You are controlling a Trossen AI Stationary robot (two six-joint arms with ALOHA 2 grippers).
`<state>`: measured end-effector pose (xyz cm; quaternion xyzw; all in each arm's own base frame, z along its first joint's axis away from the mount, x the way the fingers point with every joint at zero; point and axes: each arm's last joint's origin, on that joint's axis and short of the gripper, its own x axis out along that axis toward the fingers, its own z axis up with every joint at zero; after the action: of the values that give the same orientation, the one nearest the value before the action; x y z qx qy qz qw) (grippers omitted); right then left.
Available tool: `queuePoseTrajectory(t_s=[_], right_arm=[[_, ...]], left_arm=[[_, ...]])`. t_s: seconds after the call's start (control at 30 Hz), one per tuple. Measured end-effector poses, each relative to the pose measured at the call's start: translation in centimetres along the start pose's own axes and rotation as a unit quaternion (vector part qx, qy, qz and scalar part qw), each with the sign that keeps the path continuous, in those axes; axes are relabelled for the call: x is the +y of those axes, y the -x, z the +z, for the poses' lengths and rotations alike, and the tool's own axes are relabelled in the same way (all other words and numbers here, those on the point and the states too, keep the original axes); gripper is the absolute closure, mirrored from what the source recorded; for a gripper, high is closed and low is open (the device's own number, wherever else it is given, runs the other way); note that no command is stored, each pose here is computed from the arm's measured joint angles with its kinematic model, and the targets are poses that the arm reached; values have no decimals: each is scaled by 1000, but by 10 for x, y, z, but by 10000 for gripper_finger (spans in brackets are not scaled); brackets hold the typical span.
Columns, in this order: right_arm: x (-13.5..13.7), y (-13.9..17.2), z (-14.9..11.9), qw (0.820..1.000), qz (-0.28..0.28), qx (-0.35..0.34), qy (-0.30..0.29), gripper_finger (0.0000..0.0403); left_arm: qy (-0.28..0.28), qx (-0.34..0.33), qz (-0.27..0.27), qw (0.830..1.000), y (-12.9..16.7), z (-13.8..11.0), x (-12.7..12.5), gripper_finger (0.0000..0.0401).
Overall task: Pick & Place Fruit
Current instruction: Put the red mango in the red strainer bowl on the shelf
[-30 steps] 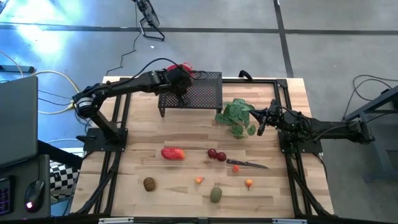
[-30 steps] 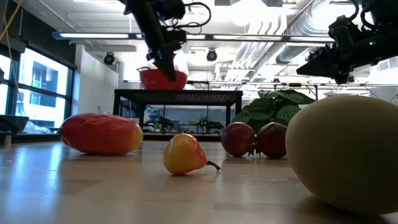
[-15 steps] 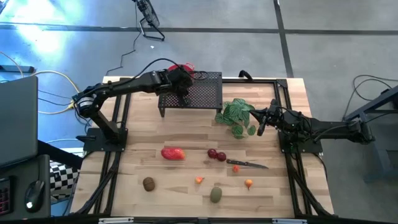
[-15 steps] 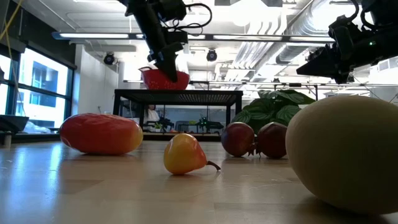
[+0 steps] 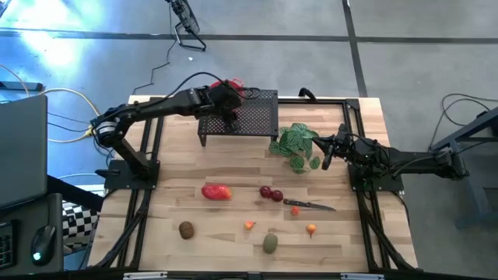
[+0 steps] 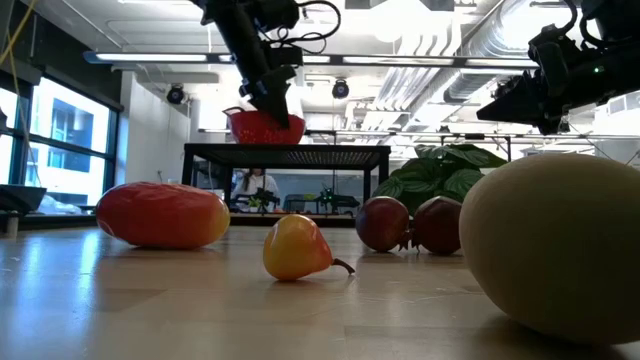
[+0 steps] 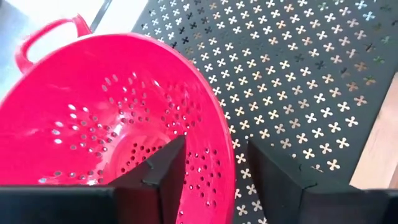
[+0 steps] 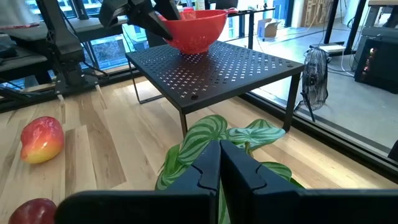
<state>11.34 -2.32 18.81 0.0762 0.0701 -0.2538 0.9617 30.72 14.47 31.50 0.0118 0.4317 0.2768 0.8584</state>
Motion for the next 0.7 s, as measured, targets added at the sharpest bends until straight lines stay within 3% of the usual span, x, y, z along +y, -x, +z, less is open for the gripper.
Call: queuePoseTrajectory(t_s=[0.43,0.7], right_arm=[[0,0,0,1000,0,0,0,400],[0,0,0,1000,0,0,0,400]], left_arm=[[36,-67,-41,996,36,33,10,224],[90,-105,-131,982,69,53,15,223]])
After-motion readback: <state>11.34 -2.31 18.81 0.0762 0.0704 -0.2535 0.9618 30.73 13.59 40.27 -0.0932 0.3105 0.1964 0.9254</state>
